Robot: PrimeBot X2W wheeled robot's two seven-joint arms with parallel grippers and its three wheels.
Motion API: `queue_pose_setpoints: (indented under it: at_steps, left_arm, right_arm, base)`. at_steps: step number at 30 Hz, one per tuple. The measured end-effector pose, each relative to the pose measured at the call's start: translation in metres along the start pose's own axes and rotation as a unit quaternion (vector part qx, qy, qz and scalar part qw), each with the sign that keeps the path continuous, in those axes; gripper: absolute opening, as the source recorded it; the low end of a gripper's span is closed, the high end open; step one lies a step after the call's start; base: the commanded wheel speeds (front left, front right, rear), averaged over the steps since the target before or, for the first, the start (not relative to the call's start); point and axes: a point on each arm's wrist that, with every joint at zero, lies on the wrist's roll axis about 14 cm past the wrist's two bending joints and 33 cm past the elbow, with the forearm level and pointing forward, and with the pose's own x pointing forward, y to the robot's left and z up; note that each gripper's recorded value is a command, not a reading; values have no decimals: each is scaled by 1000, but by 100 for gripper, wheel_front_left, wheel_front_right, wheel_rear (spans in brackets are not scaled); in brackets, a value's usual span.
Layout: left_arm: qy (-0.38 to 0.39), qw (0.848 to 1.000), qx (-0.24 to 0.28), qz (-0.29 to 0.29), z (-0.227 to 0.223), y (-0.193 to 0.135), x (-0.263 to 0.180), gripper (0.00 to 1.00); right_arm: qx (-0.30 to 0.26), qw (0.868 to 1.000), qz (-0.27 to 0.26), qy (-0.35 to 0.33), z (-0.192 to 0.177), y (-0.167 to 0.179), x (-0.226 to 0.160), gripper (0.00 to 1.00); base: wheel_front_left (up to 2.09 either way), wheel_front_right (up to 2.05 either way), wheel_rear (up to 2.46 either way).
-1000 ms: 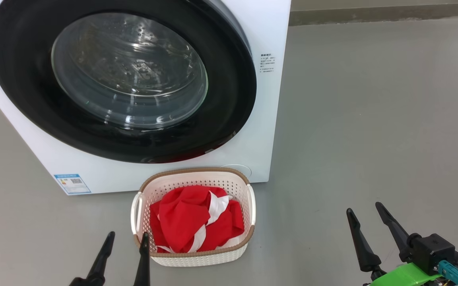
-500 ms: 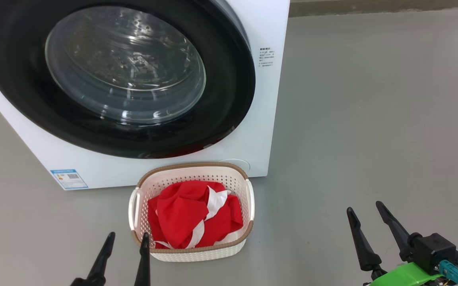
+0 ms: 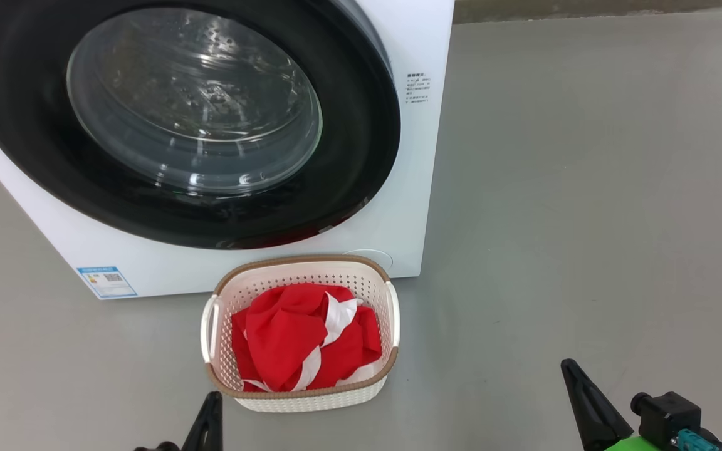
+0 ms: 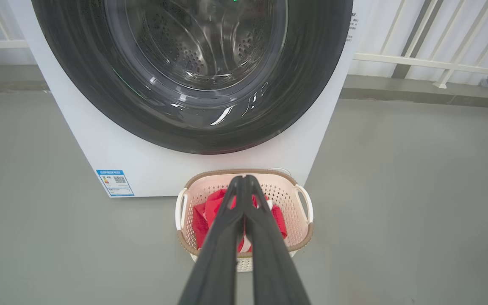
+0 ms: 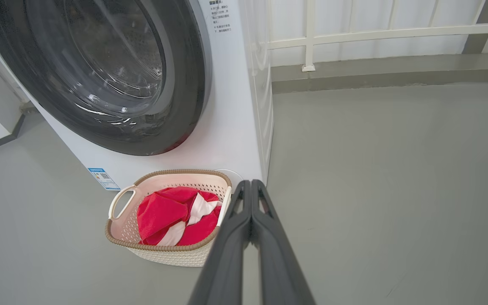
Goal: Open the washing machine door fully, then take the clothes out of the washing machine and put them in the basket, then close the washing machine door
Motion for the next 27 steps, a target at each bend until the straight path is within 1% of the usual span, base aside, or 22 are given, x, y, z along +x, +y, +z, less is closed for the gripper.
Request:
queue_pose_setpoints:
  at_steps: [11,27]
  left_arm:
    - [21,998,-62,8,-6,5,0,0]
    - [44,987,-153,18,-14,13,0,0]
  right_arm:
    - [61,998,-9,-1,1,-3,1,0]
    - [147,989,-22,-3,3,-9,1,0]
  base:
    - [0,0,0]
    - [0,0,0]
